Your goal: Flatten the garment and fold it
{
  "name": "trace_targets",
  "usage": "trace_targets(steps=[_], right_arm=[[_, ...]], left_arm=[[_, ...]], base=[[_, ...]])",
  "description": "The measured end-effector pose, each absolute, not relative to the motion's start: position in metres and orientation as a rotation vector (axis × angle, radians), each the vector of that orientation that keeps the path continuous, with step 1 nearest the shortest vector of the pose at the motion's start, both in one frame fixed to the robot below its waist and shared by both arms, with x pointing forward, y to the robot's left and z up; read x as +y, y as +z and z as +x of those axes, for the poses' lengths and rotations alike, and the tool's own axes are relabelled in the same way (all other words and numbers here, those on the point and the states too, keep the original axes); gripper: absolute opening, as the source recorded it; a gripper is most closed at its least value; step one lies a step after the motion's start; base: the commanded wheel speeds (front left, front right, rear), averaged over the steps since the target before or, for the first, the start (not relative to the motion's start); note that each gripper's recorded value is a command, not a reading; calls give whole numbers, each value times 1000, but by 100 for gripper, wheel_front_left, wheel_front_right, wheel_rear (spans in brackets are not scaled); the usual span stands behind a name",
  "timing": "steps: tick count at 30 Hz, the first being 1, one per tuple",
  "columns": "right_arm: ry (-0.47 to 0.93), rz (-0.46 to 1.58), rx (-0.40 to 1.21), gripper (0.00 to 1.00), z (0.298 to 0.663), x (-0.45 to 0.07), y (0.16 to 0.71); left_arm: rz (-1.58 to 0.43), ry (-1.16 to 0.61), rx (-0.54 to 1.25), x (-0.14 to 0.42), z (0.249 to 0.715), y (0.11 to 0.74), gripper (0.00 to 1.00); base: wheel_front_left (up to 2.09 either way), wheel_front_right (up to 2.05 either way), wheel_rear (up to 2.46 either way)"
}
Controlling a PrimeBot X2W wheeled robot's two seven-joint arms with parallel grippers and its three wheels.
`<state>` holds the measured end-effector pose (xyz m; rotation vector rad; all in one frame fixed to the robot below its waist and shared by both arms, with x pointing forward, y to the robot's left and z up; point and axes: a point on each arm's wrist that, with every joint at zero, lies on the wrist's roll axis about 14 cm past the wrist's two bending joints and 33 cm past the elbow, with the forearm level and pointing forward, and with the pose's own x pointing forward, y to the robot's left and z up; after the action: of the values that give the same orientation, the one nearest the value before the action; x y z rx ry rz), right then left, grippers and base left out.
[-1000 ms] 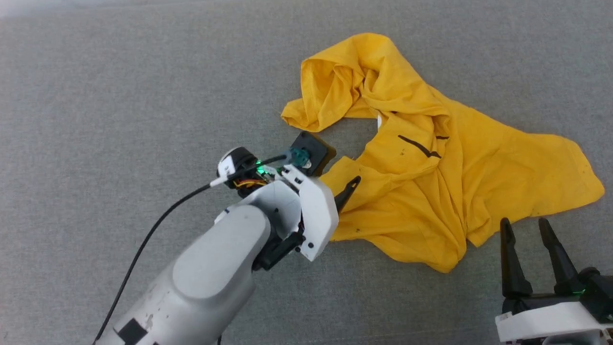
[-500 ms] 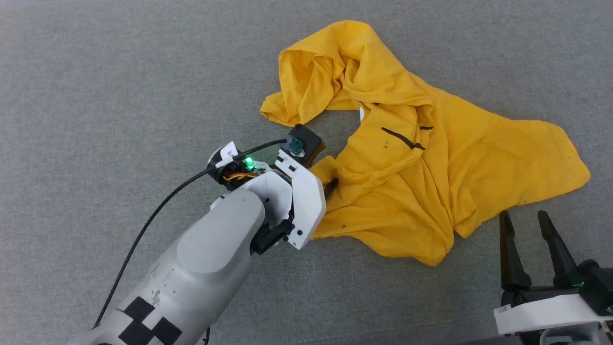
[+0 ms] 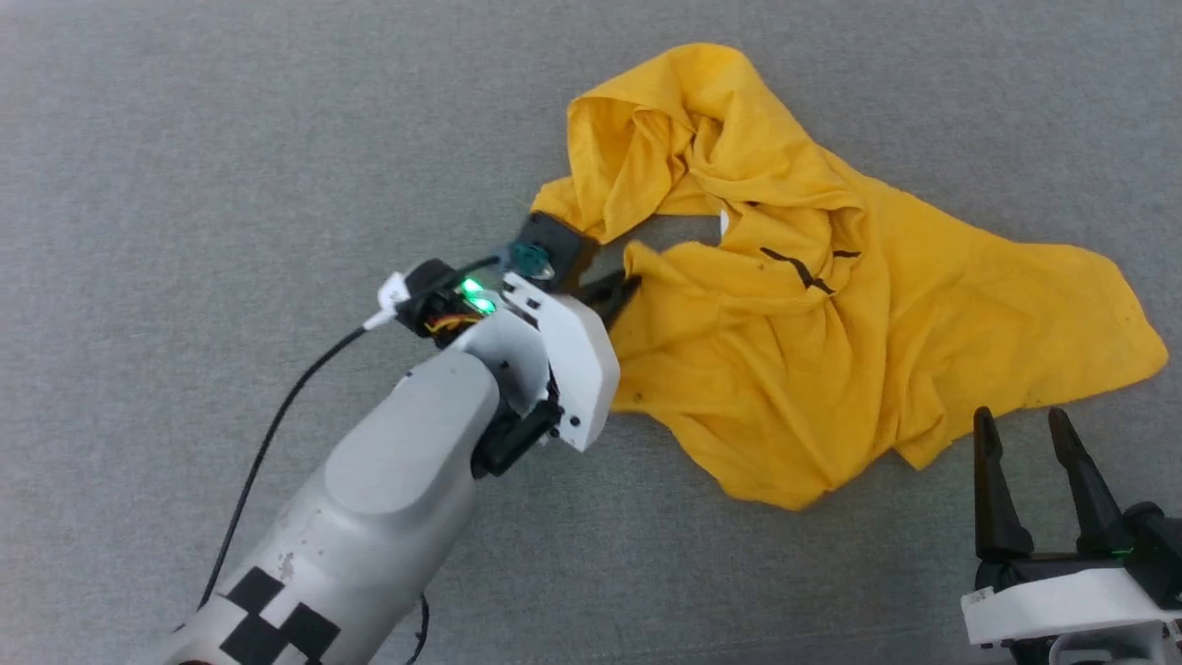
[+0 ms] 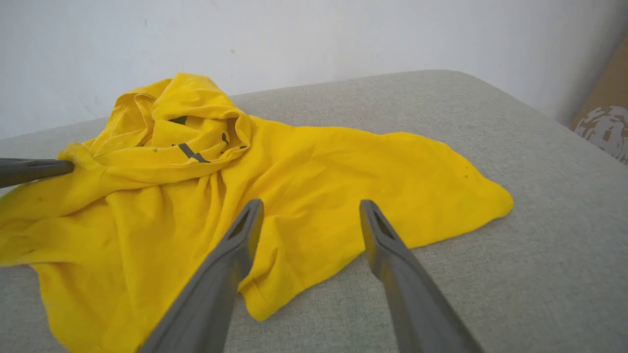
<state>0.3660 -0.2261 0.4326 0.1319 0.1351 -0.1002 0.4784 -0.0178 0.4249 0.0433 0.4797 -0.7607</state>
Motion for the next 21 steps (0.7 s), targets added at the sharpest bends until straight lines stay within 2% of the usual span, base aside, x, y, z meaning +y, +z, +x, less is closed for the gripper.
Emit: trace_targets(steps=[4, 9, 16, 20, 21], right_arm=[[-81, 128, 136, 100, 370, -221, 432], [-47, 133, 144, 100, 376, -210, 428], [-2, 140, 153, 100, 382, -195, 424], [13, 139, 160, 100, 384, -191, 424], [17, 135, 163, 100, 384, -190, 423]], left_arm=[[-67, -657, 379, 4, 494, 450, 0], [-232, -496, 353, 47, 489, 451, 0], [-395, -192, 492, 125, 435, 398, 0], [-402, -97, 505, 148, 413, 386, 0], [-408, -88, 498, 149, 411, 387, 18]], base=[[0, 0, 0], [0, 0, 0], [0, 0, 0], [0, 0, 0], [0, 0, 0]])
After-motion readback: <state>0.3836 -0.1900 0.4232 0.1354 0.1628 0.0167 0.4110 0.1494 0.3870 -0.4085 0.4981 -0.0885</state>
